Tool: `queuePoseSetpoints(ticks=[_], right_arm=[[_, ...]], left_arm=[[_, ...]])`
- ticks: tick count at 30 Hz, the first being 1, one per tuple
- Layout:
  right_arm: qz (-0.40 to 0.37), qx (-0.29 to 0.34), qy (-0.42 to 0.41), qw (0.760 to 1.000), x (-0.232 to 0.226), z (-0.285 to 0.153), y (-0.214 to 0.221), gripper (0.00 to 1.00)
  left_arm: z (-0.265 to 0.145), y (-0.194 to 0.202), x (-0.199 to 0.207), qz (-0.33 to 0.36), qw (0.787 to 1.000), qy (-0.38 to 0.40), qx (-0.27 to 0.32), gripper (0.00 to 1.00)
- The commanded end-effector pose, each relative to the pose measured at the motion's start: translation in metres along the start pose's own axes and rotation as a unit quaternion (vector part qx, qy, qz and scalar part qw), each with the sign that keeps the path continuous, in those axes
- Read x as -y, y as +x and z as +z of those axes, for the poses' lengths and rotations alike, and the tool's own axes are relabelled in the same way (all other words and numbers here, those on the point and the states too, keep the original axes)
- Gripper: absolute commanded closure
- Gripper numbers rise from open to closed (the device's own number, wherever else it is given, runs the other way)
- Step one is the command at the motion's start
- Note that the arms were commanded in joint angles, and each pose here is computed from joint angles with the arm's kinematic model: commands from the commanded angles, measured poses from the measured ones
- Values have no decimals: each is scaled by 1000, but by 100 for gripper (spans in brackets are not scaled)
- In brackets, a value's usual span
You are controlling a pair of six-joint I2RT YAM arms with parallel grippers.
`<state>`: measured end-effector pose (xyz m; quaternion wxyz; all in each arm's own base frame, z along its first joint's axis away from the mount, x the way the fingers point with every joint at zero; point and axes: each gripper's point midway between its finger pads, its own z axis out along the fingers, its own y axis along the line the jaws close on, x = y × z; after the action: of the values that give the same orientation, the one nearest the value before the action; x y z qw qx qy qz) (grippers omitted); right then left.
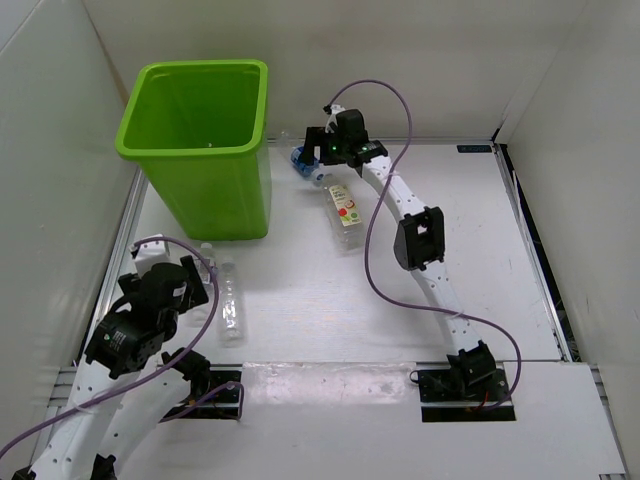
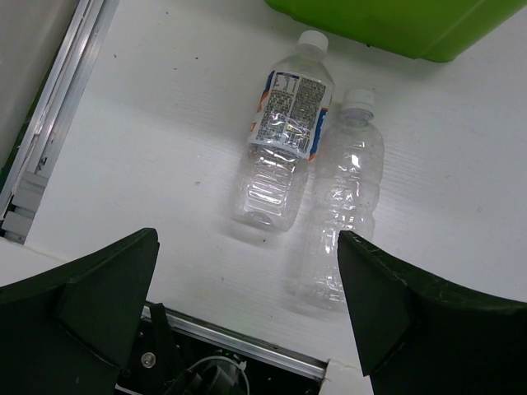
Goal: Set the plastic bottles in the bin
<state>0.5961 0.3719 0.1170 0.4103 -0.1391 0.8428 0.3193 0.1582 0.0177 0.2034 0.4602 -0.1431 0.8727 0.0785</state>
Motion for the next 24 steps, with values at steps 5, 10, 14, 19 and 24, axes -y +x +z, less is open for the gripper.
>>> queuePoseSetpoints(ticks=[5,10,14,19,24], right_arm=[[2,-4,2,1000,-8,-6,-4,10],[4,-4,2,1000,-8,-6,-3,10],[-6,-4,1,1000,-11,-5,-2,10],[-15,-6,1,1000,-12,-5,-2,13],[-6,-8,-2,1000,-12,-6,-1,35]], left_arm=[[-3,-13,9,-9,1000,18,7,0],[-3,-12,9,-9,1000,18,9,0],[-3,-10,7,-9,1000,16,9,0],[-2,-11,7,-10,1000,14,13,0],[-2,-10,4,-15,1000,9,15,0]])
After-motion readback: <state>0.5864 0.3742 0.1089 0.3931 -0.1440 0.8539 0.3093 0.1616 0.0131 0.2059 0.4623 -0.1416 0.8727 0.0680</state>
